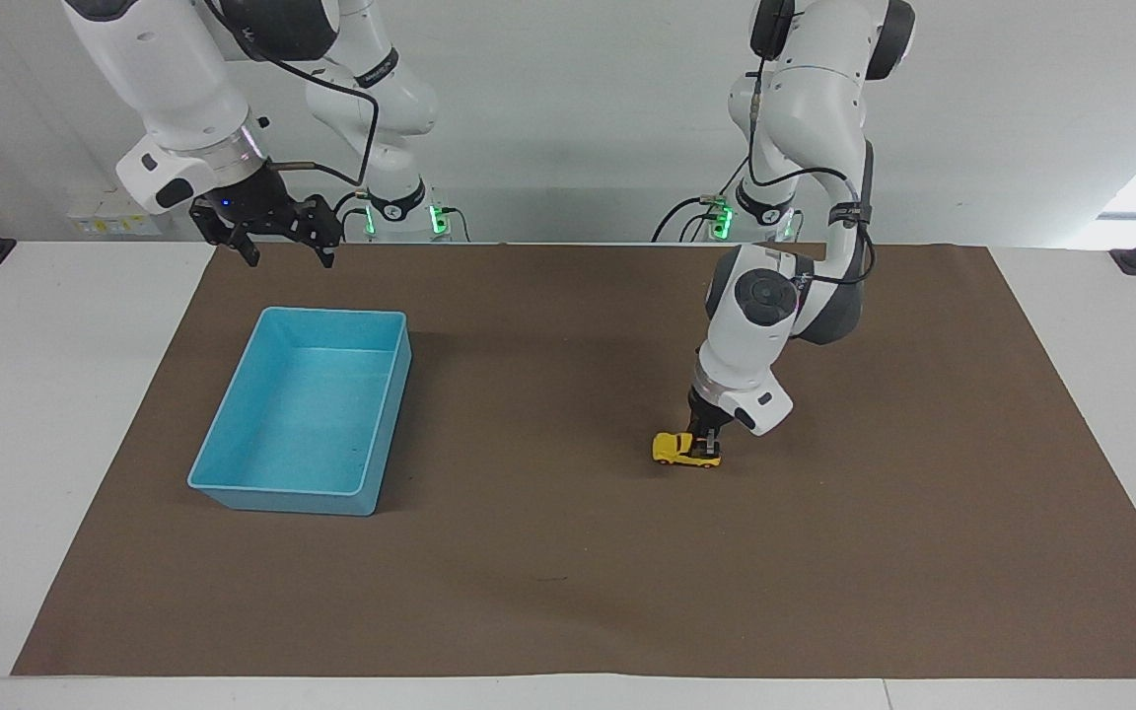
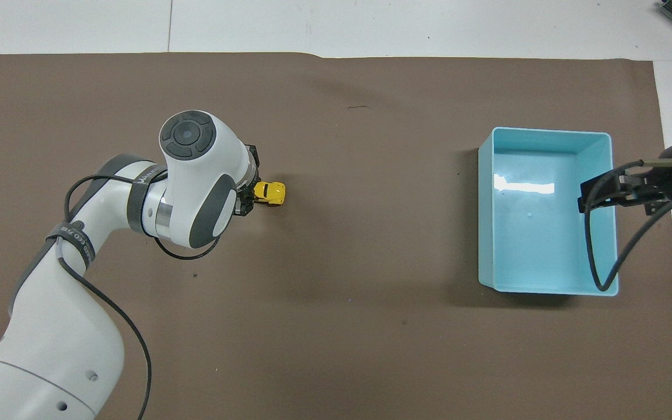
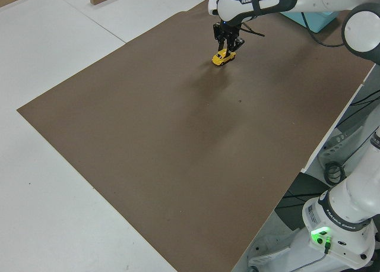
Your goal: Wind up and store yellow beetle car
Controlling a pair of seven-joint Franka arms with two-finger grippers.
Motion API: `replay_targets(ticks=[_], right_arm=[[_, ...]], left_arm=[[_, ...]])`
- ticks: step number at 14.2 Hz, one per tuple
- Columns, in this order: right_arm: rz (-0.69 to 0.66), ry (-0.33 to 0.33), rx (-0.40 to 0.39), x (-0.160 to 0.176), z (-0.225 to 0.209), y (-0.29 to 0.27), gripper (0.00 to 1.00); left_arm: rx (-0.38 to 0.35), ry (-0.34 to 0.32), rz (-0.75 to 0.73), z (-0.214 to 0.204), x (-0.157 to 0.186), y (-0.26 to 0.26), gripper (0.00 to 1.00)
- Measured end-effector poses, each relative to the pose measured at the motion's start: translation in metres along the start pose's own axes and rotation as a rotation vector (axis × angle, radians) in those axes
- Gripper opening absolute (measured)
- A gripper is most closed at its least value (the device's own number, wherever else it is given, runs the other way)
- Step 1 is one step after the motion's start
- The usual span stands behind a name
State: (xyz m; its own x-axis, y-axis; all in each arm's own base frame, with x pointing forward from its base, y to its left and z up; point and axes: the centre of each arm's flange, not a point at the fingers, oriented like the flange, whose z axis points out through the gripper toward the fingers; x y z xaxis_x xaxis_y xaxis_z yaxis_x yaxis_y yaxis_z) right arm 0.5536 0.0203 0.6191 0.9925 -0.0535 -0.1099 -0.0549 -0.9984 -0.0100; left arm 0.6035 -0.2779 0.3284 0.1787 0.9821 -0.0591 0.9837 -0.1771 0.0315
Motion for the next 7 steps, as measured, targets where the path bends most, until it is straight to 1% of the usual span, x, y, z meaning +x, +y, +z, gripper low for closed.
replay_targets(ticks=[4,7], right_arm=[[0.000,0.000,0.000,0.000,0.000,0.000,1.00],[0.000,0.000,0.000,0.000,0.000,0.000,1.00]], left_arm=[[0.001,0.004,-0.025,-0.001,0.018,0.003,0.37],[0.002,0.006,-0.056,-0.003,0.048,0.006,0.37]])
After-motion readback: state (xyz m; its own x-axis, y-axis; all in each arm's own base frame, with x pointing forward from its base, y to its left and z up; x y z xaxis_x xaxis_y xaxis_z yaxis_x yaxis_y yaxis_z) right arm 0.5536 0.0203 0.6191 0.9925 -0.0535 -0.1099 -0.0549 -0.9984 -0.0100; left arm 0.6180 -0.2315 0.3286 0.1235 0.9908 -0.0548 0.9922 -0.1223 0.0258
